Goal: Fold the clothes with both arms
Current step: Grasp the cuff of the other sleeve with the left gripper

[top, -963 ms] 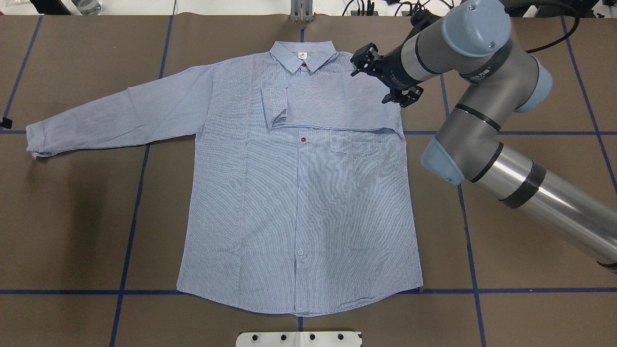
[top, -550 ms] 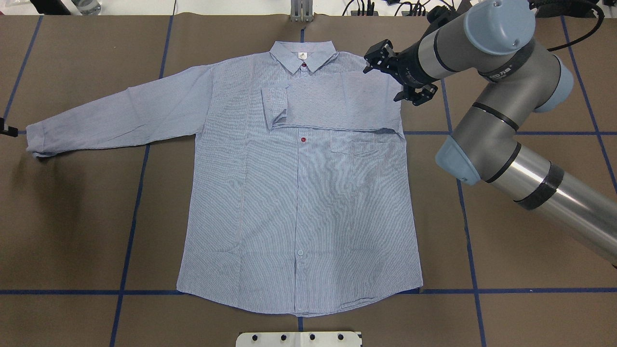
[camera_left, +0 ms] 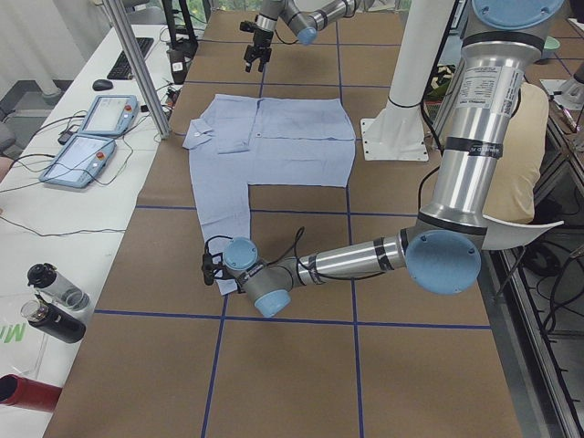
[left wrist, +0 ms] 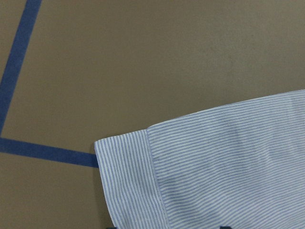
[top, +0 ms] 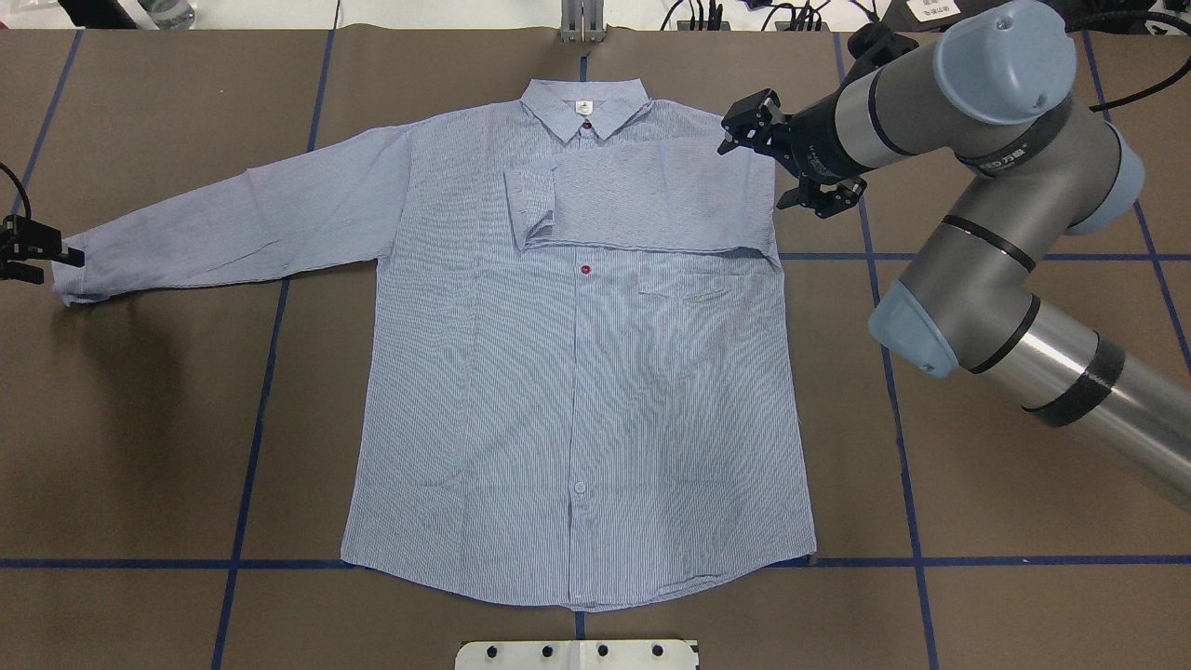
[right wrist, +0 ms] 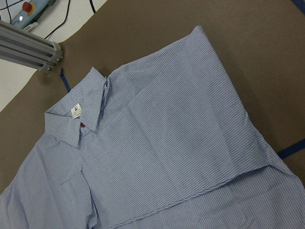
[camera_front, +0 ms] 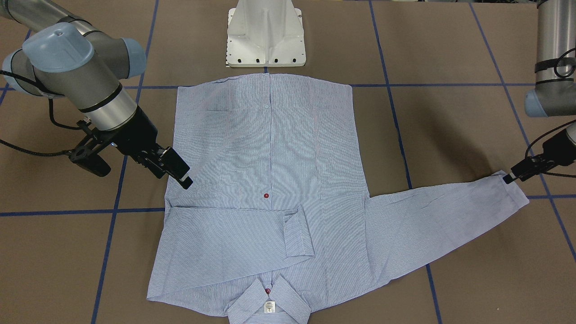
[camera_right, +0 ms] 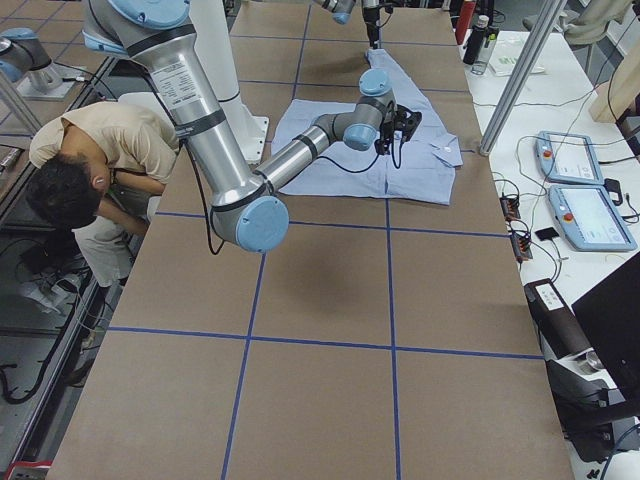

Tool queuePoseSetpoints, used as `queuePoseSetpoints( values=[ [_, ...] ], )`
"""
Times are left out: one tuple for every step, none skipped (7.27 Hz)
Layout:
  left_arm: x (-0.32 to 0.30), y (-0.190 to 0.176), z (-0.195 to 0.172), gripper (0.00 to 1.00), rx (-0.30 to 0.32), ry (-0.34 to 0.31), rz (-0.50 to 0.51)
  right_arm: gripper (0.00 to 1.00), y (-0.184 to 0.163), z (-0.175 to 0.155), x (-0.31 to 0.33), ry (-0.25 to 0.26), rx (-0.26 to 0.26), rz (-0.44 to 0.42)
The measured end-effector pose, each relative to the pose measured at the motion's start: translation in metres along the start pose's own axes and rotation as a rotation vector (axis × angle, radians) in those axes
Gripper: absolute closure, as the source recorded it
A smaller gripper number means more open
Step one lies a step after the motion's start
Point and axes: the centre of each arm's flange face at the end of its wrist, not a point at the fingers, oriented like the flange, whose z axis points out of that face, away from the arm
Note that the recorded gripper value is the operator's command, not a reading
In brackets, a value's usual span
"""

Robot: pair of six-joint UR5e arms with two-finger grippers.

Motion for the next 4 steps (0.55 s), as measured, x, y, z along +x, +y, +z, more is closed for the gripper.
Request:
queuePoseSetpoints(
  values=[
    [-0.0025, 0.0028, 0.0024, 0.39, 0.000, -0.007, -0.009, 0.01, 0.0003, 0.0012, 0.0009, 0.002, -0.002, 0.000],
    [-0.0058, 0.0051, 0.0033, 0.39, 0.000, -0.012, -0.015, 0.01, 0.0007, 0.0023, 0.0012, 0.003, -0.003, -0.001],
    [-0.0088, 0.0069, 0.0034, 0.39, -0.001, -0.014, -0.018, 0.01, 0.0011, 0.0043, 0.0005, 0.004, -0.004, -0.002],
    [-0.0103, 0.0083, 0.0040, 0.42, -0.003, -0.016, -0.020, 0.01, 0.0015, 0.0074, -0.0006, 0.006, -0.004, -0.003]
  ],
)
